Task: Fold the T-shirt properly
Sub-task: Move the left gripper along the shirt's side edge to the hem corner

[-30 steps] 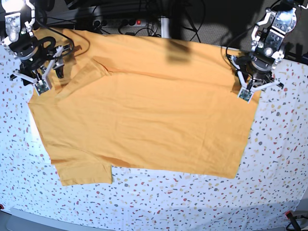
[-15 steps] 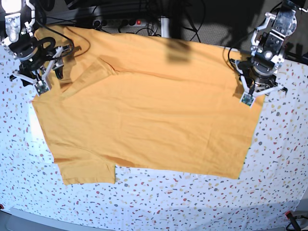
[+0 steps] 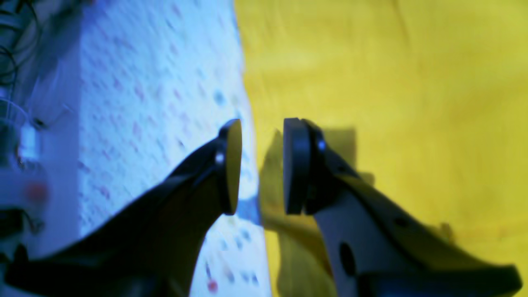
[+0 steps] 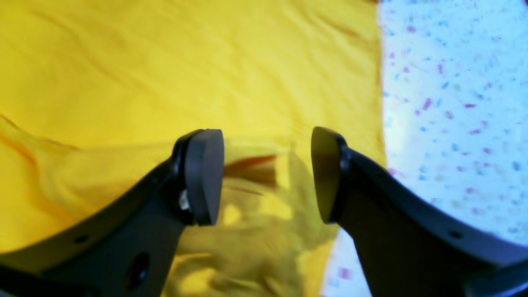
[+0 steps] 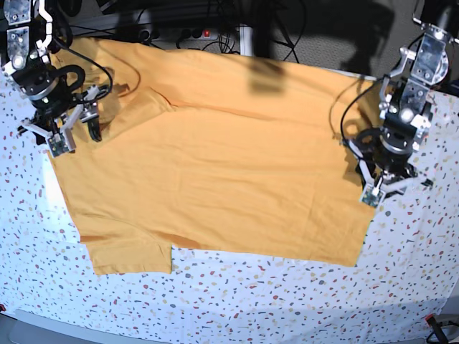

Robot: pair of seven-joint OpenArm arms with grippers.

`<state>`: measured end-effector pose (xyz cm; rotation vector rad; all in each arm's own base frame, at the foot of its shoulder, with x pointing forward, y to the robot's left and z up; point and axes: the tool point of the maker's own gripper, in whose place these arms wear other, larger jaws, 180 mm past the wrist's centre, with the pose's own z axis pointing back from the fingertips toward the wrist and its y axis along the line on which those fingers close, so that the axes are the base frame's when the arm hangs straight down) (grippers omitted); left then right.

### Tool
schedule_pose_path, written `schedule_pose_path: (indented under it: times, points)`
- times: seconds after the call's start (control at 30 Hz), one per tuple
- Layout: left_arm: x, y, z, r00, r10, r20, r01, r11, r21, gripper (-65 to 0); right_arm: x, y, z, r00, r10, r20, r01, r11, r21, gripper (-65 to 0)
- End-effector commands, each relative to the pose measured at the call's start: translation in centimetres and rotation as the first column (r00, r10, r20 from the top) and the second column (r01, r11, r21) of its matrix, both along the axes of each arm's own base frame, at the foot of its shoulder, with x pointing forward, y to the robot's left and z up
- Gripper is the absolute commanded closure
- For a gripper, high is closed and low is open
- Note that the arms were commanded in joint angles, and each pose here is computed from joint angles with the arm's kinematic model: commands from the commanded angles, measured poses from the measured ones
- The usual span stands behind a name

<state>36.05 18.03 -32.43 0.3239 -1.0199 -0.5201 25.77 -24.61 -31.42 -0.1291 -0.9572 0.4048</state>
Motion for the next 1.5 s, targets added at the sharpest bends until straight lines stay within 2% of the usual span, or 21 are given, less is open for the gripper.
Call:
schedule_pose_path:
  times: [0.0, 0.2, 0.4, 0.6, 0.7, 0.77, 0.83, 0.9, 0.97, 1.07, 1.17, 1.23, 1.3, 1.4, 1.47]
  points:
    - [1.8, 0.0, 3.1, 0.995, -0.02, 0.102, 0.019, 1.0, 0.008, -16.4, 0.8, 0.4, 1.4, 0.999, 0.001, 0.052, -0.002, 1.0, 0.023, -33.6]
    - [5.6, -1.8, 8.4, 0.975, -0.083, 0.208, 0.098, 0.993, -0.064, -16.4, 3.1, 2.6, 2.3, 0.993, -0.064, 0.102, 0.047, 0.986, 0.162, -33.6]
    - [8.8, -2.0, 13.9, 0.923, -0.101, 0.372, 0.143, 0.986, -0.088, -16.4, 5.3, 5.4, 3.7, 0.98, -0.116, 0.164, 0.063, 0.953, 0.296, -33.6]
    - [12.9, 0.8, 15.6, 0.873, -0.077, 0.482, 0.133, 0.988, -0.083, -16.4, 6.0, 7.5, 4.1, 0.972, -0.148, 0.18, 0.069, 0.919, 0.387, -33.6]
    - [14.8, 2.7, 16.4, 0.839, -0.063, 0.54, 0.126, 0.989, -0.081, -16.4, 5.9, 8.3, 3.9, 0.975, -0.136, 0.179, 0.055, 0.917, 0.396, -33.6]
    - [16.0, 4.1, 16.8, 0.832, -0.034, 0.553, 0.106, 0.989, -0.099, -16.4, 5.9, 8.8, 3.9, 0.976, -0.123, 0.179, 0.041, 0.914, 0.404, -33.6]
    - [17.3, 5.1, 17.2, 0.843, 0.003, 0.538, 0.095, 0.984, -0.153, -16.4, 5.8, 9.2, 3.8, 0.977, -0.118, 0.178, 0.034, 0.91, 0.412, -33.6]
    - [18.5, 5.2, 17.6, 0.86, -0.008, 0.51, 0.128, 0.972, -0.2, -16.4, 5.8, 9.5, 3.8, 0.977, -0.117, 0.179, 0.031, 0.907, 0.42, -33.6]
    - [19.8, 5.1, 17.1, 0.891, -0.025, 0.453, 0.145, 0.962, -0.231, -16.3, 5.8, 9.7, 3.8, 0.977, -0.117, 0.178, 0.031, 0.904, 0.426, -33.6]
    - [21.9, 5.5, 14.9, 0.949, -0.001, 0.315, 0.103, 0.946, -0.306, -16.3, 5.7, 10.0, 3.6, 0.979, -0.12, 0.166, 0.036, 0.898, 0.438, -33.6]
    - [22.8, 4.8, 11.8, 0.983, 0.006, 0.183, 0.08, 0.884, -0.461, -16.4, 5.5, 10.3, 3.1, 0.983, -0.121, 0.139, 0.047, 0.895, 0.444, -33.6]
    - [22.6, 4.4, 9.4, 0.994, 0.018, 0.107, 0.043, 0.841, -0.539, -16.9, 5.3, 10.4, 2.5, 0.988, -0.115, 0.106, 0.058, 0.898, 0.436, -33.6]
    - [22.1, 4.6, 7.1, 0.996, 0.065, 0.056, -0.019, 0.796, -0.604, -20.4, 5.0, 10.5, 2.0, 0.992, -0.104, 0.076, 0.062, 0.902, 0.427, -33.6]
    - [20.7, 4.5, 3.4, 0.994, 0.105, -0.024, -0.095, 0.747, -0.658, -26.9, 4.7, 10.8, 1.5, 0.996, -0.079, 0.051, 0.051, 0.908, 0.415, -33.6]
    - [19.7, 4.4, 1.3, 0.992, 0.112, -0.066, -0.127, 0.733, -0.668, -28.7, 4.6, 10.8, 1.4, 0.996, -0.076, 0.044, 0.052, 0.909, 0.413, -33.6]
